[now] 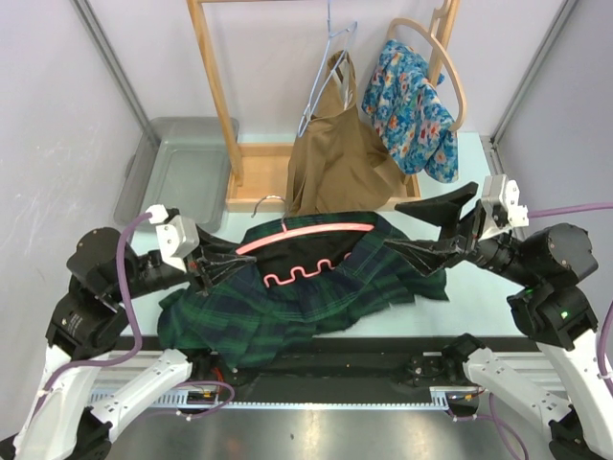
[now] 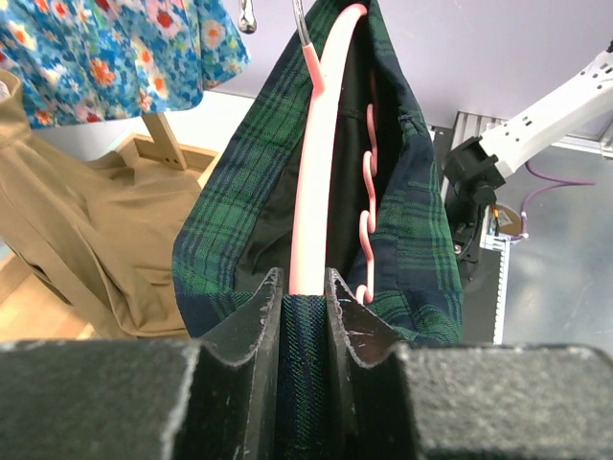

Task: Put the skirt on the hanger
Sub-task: Pass the hanger from the right arm to the left, then pass the hanger from the left arm to the right

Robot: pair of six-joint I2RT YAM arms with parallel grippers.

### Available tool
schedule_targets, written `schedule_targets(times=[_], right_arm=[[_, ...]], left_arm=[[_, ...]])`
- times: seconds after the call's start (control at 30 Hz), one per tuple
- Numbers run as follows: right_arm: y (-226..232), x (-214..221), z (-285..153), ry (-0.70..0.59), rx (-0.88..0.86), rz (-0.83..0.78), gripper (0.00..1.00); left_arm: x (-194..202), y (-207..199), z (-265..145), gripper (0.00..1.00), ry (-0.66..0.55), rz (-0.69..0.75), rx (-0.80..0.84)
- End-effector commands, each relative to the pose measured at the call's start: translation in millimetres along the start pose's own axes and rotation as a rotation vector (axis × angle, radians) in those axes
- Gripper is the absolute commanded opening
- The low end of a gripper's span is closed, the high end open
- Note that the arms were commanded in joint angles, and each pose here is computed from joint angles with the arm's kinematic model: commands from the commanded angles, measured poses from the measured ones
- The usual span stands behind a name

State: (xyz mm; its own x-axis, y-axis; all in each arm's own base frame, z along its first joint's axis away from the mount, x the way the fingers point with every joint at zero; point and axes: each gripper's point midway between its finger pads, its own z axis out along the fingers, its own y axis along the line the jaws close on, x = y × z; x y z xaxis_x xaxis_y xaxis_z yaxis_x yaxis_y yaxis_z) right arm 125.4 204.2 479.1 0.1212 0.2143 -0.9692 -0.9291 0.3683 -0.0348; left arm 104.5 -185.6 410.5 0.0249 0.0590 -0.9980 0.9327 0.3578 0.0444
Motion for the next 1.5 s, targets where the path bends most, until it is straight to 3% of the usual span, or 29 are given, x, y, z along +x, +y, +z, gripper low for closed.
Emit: schedule_targets(times=[0.0,0.4,0.67,1.13,1.47], right_arm=[[-3,-10,-4,-0.011,0.035,-0.034,0.68],[-12,30,0,0.135,0.028,0.000,0.67],[1,32,14,0.187,-0.121,0.014,0.70],[29,21,37,0.164,-0.358,0.042,0.71],[38,7,38,0.161,-0.408,0.125,0.71]], left_arm=[[-44,2,-4,0.00,-0.154,0.109,-0.023],[-49,-16,-5,0.00,-0.131,0.167,0.093],[-29,-28,1,0.00,-0.065,0.124,0.208],[-14,-33,16,0.00,-0.031,0.072,0.316],[-5,-19,23,0.00,-0.013,0.073,0.251]])
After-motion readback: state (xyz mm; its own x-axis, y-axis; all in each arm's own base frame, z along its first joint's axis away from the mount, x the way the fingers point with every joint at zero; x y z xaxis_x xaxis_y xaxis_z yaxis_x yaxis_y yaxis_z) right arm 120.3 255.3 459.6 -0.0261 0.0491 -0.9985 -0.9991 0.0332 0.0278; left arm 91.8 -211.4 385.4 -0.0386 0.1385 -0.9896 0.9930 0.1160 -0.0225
